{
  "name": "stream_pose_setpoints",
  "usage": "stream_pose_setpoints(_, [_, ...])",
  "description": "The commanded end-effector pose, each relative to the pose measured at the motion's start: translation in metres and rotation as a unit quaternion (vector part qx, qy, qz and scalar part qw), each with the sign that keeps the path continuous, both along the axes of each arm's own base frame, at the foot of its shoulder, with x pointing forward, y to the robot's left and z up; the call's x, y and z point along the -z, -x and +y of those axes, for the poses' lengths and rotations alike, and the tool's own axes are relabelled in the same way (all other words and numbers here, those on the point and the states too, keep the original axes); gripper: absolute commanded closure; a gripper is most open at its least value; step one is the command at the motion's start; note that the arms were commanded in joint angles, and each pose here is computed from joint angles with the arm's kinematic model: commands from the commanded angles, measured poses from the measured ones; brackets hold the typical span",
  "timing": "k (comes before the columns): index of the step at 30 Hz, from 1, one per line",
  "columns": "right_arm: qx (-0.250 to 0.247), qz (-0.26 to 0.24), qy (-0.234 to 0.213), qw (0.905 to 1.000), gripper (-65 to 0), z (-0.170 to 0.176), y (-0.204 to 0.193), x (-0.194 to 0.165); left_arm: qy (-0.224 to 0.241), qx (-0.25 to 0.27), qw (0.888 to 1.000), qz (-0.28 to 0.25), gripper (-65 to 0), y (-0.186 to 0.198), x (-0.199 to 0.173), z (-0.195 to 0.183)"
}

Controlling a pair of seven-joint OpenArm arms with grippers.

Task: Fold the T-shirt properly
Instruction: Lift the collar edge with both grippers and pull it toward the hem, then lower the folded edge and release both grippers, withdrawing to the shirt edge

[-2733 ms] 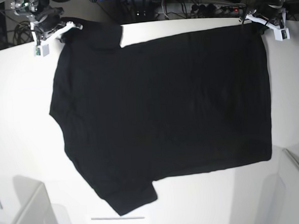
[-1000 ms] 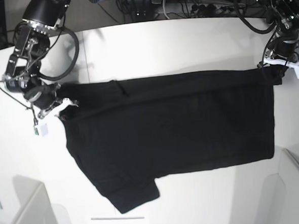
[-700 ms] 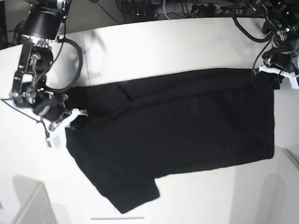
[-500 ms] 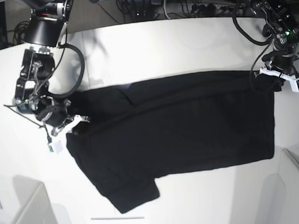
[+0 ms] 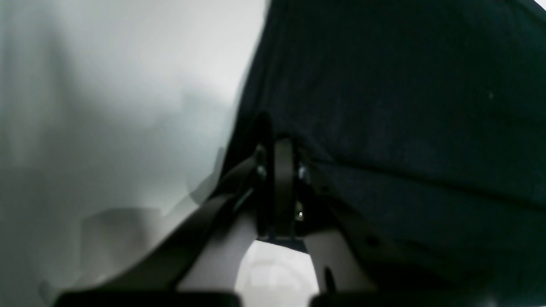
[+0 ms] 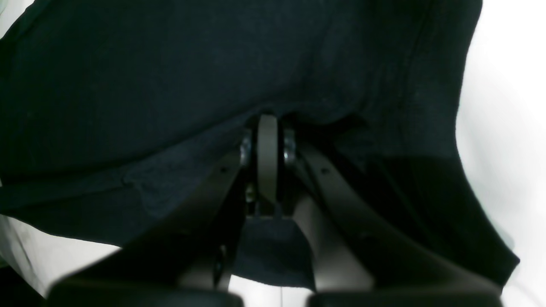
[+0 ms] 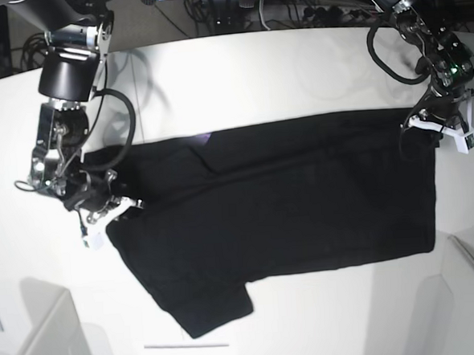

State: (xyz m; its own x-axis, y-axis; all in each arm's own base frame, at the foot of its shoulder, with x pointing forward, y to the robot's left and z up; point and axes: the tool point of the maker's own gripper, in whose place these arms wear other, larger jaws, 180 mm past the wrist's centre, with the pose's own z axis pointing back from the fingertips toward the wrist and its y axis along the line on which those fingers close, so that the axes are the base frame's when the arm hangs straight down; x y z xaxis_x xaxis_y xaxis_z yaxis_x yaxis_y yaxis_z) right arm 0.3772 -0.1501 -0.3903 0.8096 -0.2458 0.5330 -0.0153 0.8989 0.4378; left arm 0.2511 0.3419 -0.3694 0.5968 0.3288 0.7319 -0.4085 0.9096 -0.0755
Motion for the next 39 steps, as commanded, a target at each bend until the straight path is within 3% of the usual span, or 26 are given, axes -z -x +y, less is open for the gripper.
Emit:
stream_pose_setpoints(1, [0.005, -0.031, -0.002, 0.9995, 0.0, -0.004, -0.016, -0.019, -0.015, -0.001, 1.000, -0.023, 0.0, -0.008, -0.015, 0.007])
stream_pose_setpoints(5, [0.005, -0.034, -0.001, 0.9994, 0.0, -0.005, -0.017, -0.022, -0.018, -0.003, 0.999, -0.029, 0.0, -0.010, -0.019, 0.009])
stream_pose_setpoints(6, [0.006, -0.034, -0.001, 0.9994, -5.3, -0.005, -0.017, -0.021, -0.018, -0.003, 0.999, -0.034, -2.8, -0.013, -0.021, 0.009])
stream_pose_setpoints(9, [0.010, -0.038, 0.001, 0.9992, -29.1, -0.009, -0.018, -0.023, -0.017, -0.005, 0.999, -0.041, -22.1, -0.018, -0.025, 0.010])
stream_pose_setpoints(10, [0.015, -0.041, 0.006, 0.9990, -32.6, -0.016, -0.018, -0.024, -0.019, -0.005, 0.999, -0.043, -28.3, -0.018, -0.027, 0.011])
stream_pose_setpoints(13, [0.039, -0.075, 0.020, 0.9962, -29.1, -0.031, -0.016, -0.034, -0.018, -0.004, 0.998, -0.052, -43.1, -0.022, -0.031, 0.010])
stream_pose_setpoints(15, [0.107, -0.090, 0.023, 0.9899, -27.6, -0.054, -0.009, -0.045, -0.026, -0.006, 0.998, -0.065, -48.1, -0.023, -0.042, 0.012])
stream_pose_setpoints(17, [0.191, -0.091, 0.022, 0.9770, -28.7, -0.076, 0.009, -0.051, -0.036, -0.022, 0.996, -0.080, -48.7, -0.011, -0.055, 0.021])
stream_pose_setpoints(19, [0.258, -0.104, 0.020, 0.9603, -30.3, -0.088, 0.029, -0.058, -0.015, -0.041, 0.995, -0.089, -48.7, 0.008, -0.053, 0.022])
stream_pose_setpoints(22, [0.284, -0.125, 0.028, 0.9502, -32.9, -0.089, 0.058, -0.067, 0.021, -0.067, 0.993, -0.099, -48.7, 0.034, -0.046, 0.028])
stream_pose_setpoints(30, [0.299, -0.061, -0.003, 0.9525, -36.0, -0.054, 0.111, -0.027, 0.088, -0.099, 0.990, -0.057, -48.7, 0.066, 0.004, 0.029])
stream_pose_setpoints(39, [0.310, 0.008, -0.028, 0.9503, -36.0, -0.042, 0.114, 0.027, 0.121, -0.110, 0.985, -0.058, -48.7, 0.052, 0.021, 0.027])
